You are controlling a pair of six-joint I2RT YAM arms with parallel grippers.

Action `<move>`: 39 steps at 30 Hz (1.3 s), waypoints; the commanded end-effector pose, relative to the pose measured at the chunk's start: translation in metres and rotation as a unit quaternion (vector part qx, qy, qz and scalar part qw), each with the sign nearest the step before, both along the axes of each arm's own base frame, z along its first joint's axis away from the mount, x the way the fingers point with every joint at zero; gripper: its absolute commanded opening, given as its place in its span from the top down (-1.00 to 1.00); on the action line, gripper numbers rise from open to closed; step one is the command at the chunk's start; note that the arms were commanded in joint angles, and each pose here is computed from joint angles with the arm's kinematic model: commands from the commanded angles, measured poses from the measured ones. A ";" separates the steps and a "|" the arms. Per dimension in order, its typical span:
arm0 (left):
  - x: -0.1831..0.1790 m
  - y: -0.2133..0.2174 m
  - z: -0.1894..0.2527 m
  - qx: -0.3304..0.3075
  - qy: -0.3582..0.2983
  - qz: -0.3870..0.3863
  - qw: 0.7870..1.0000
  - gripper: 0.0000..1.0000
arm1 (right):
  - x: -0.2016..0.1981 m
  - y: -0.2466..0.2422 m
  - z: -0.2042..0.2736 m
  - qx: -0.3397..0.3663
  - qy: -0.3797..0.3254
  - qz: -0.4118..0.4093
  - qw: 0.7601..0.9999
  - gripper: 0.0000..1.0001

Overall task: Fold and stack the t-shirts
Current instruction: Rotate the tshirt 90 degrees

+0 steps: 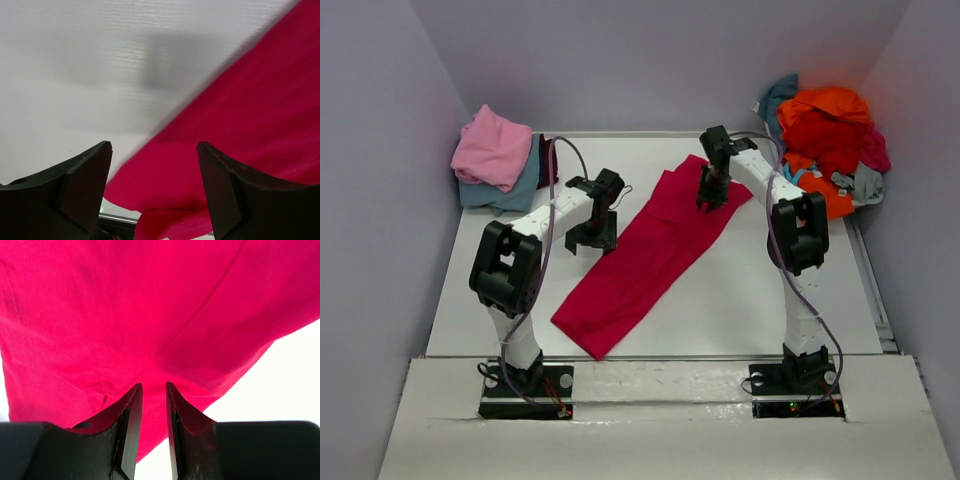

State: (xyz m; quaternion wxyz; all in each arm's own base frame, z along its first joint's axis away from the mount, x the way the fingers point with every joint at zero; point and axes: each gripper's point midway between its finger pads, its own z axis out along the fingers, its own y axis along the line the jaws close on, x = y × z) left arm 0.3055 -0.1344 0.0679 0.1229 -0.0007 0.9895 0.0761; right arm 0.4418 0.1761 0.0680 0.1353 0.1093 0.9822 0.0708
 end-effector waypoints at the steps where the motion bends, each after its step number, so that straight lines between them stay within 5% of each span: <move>1: -0.012 -0.009 0.002 -0.006 0.016 -0.034 0.999 -0.62 | 0.011 -0.011 0.008 -0.037 -0.015 -0.034 0.999 0.36; 11: -0.099 -0.039 -0.010 -0.028 0.078 -0.119 0.989 -0.61 | -0.002 -0.016 -0.002 -0.043 0.002 -0.064 0.997 0.35; 23: -0.119 -0.051 0.006 -0.049 0.068 -0.161 0.983 -0.61 | 0.004 -0.018 -0.015 -0.055 0.007 -0.067 0.996 0.35; 39: -0.156 -0.028 -0.032 -0.018 0.145 -0.147 0.978 -0.61 | 0.000 -0.019 -0.028 -0.058 0.018 -0.073 0.995 0.34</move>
